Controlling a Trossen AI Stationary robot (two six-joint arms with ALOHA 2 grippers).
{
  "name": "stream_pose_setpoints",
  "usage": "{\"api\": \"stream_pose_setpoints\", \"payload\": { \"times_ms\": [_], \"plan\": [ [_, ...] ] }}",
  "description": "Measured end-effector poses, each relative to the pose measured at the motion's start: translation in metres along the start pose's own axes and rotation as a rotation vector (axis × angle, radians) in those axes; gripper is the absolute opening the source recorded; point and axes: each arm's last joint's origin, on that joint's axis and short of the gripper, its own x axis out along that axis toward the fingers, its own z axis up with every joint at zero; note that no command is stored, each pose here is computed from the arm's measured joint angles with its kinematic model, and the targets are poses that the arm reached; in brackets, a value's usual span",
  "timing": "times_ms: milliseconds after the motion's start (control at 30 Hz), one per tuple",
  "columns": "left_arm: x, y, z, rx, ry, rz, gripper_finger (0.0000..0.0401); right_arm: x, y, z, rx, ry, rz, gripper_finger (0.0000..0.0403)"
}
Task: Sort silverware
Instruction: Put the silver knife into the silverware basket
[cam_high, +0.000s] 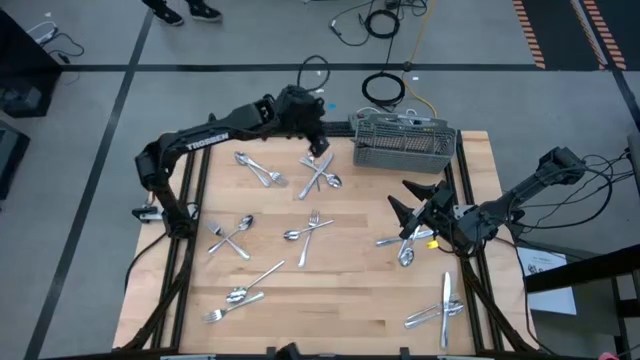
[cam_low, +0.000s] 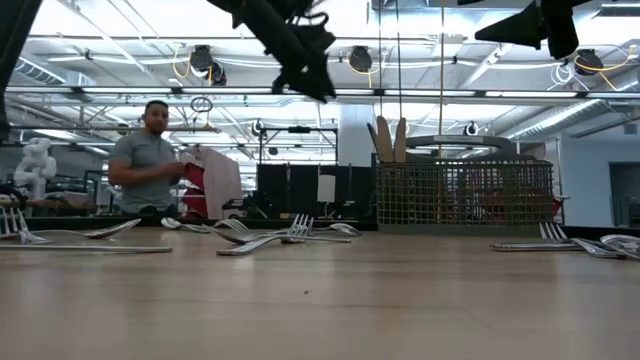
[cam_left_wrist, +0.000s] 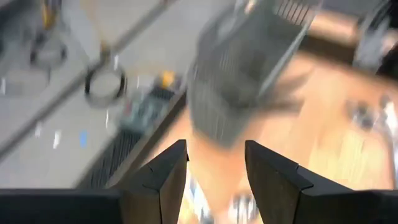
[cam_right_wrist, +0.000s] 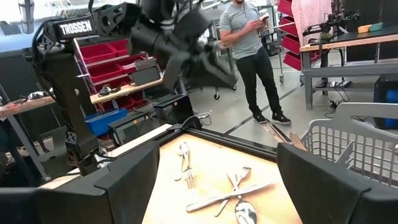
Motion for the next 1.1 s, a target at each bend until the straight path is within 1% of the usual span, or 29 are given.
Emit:
{"api": "stream_pose_setpoints", "payload": {
  "times_ms": [133,200,367,500,633,733,867,1100],
  "plan": [
    [0.003,0.0,-0.02,-0.033,0.199,0.007,0.0171,0.001,-0.001,-0.001,-0.02,0.004,-0.007,0.0313],
    [0.011,-0.001,-0.027,-0.04,0.257,0.009,0.0171,0.002,-0.001,-0.002,-0.025,0.006,-0.01,0.0313],
    [0.036,-0.001,-0.049,-0.14,0.363,0.006,0.0171,0.006,-0.002,-0.002,-0.022,0.019,0.024,0.0313],
    [0.052,-0.001,-0.06,-0.164,0.403,0.009,0.0171,0.007,-0.002,-0.002,0.03,0.023,0.035,0.0313],
    [0.067,-0.001,-0.071,-0.189,0.425,0.013,0.0171,0.007,-0.001,-0.002,0.055,0.038,0.072,0.0313],
    [0.077,-0.001,-0.079,-0.198,0.439,-0.01,0.0171,0.006,0.0,-0.003,0.078,0.046,0.085,0.0313],
    [0.087,-0.001,-0.084,-0.204,0.444,-0.023,0.0171,0.006,0.0,-0.004,0.096,0.052,0.083,0.0313],
    [0.104,-0.001,-0.093,-0.255,0.466,-0.014,0.0171,0.006,-0.001,-0.006,0.108,0.065,0.077,0.0313]
  ]
}}
